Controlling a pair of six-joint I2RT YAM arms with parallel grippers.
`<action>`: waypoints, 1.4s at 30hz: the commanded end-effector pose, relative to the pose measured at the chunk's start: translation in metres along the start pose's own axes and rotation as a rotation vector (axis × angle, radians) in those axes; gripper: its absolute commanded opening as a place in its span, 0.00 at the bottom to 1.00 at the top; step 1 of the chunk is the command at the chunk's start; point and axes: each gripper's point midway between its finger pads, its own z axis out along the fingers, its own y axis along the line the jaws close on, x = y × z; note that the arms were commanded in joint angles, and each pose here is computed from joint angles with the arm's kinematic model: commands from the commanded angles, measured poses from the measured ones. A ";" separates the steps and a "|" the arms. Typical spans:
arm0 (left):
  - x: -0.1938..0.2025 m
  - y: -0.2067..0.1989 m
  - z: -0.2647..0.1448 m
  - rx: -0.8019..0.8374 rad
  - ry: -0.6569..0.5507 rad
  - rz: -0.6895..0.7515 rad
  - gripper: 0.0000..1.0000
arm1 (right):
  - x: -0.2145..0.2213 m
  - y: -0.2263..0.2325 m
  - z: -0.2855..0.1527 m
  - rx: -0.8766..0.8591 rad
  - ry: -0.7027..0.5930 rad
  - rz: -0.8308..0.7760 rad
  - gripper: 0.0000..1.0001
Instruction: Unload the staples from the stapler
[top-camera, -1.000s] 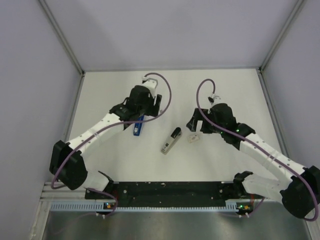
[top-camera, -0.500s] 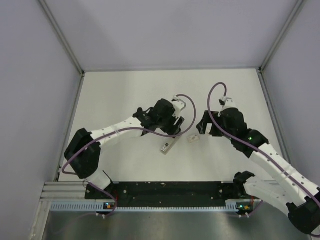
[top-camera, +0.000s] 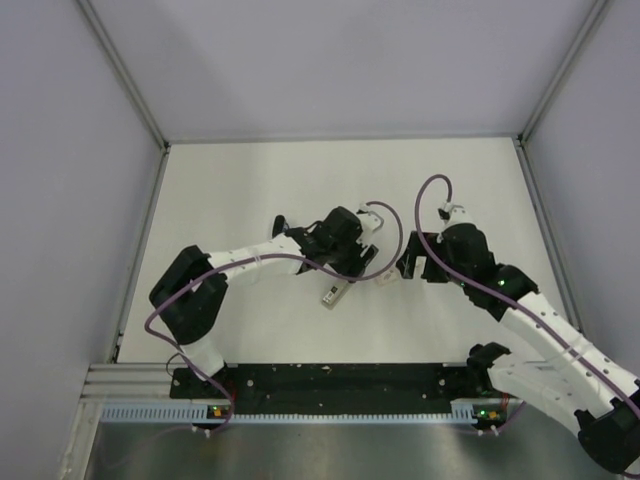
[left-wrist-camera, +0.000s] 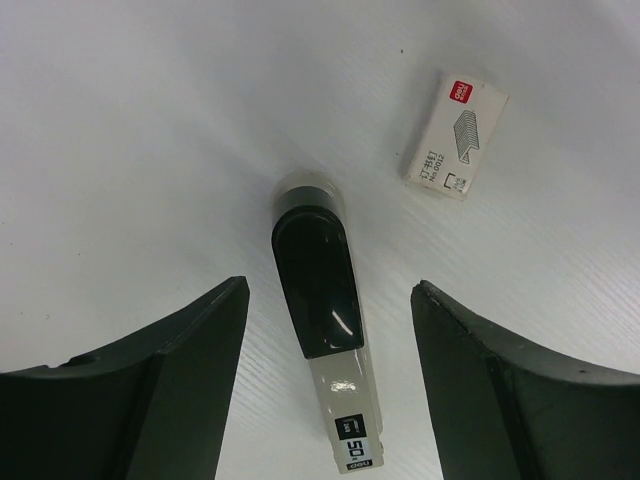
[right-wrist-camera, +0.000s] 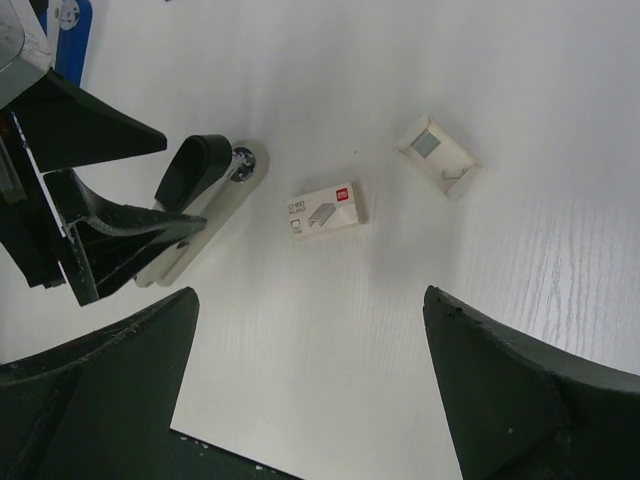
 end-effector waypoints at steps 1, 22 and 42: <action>-0.018 -0.002 0.008 0.008 -0.054 0.005 0.72 | -0.001 0.003 0.001 -0.014 -0.003 0.012 0.94; -0.023 -0.001 0.009 0.001 -0.068 0.005 0.00 | 0.010 0.007 0.007 -0.042 0.035 0.032 0.93; -0.066 -0.046 -0.080 0.232 -0.285 0.053 0.00 | 0.016 0.045 0.042 -0.184 0.120 0.119 0.79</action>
